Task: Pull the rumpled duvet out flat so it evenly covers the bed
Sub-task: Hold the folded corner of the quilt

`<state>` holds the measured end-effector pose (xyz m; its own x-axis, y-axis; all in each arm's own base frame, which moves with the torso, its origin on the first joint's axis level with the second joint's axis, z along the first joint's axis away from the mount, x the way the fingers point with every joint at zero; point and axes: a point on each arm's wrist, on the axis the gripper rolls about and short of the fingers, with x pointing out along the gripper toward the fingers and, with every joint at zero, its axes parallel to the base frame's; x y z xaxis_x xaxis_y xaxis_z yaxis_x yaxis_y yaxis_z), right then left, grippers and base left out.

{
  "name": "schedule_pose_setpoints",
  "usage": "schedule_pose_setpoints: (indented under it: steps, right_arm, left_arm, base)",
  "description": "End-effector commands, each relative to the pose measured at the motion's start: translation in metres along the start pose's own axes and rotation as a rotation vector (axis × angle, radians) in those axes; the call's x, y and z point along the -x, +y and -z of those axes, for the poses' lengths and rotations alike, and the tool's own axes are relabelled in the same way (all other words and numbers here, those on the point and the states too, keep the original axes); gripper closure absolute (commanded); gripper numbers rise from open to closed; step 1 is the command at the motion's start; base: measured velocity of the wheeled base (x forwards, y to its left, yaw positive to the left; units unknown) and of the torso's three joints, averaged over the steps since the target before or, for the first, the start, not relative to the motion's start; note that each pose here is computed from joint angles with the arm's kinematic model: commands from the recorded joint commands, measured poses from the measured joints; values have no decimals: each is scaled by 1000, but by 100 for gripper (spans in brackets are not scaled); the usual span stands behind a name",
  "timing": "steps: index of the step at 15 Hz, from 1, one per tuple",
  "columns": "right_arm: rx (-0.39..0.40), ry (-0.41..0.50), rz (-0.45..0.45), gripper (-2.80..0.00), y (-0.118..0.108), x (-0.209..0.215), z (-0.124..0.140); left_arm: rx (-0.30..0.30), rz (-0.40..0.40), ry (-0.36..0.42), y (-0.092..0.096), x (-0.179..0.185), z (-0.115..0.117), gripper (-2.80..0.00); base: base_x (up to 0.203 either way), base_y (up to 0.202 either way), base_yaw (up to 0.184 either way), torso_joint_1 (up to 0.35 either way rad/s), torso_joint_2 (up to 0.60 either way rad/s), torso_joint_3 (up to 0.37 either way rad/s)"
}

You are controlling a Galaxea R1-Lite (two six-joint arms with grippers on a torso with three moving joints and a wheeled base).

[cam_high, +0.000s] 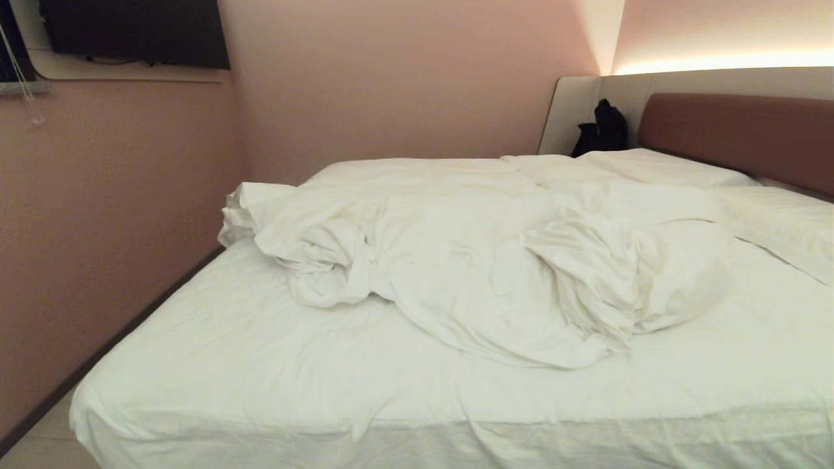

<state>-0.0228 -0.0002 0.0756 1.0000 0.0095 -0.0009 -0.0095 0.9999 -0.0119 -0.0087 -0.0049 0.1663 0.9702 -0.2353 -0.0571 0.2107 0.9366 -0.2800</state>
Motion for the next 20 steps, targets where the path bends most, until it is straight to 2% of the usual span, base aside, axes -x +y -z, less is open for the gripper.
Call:
schedule_pose_setpoints:
  steps: [1,5,9,12,20]
  right_arm:
    - [0,1,-1,0,0,0,0]
    - [0,1,-1,0,0,0,0]
    - [1,1,-1,0,0,0,0]
    - [0,1,0,0,0,0,0]
    - [0,1,0,0,0,0,0]
  left_arm:
    - [130,-15,189,4,-55,-28,0]
    - [315,-20,303,19,-154,-53,0]
    - [409,12,335,30,-252,-60,0]
    - [435,48,345,30,-311,-60,0]
    - [437,70,390,41,-424,-21,0]
  base:
    - [0,0,0,0,0,0]
    - [0,0,0,0,0,0]
    - [0,0,0,0,0,0]
    - [0,0,0,0,0,0]
    - [0,0,0,0,0,0]
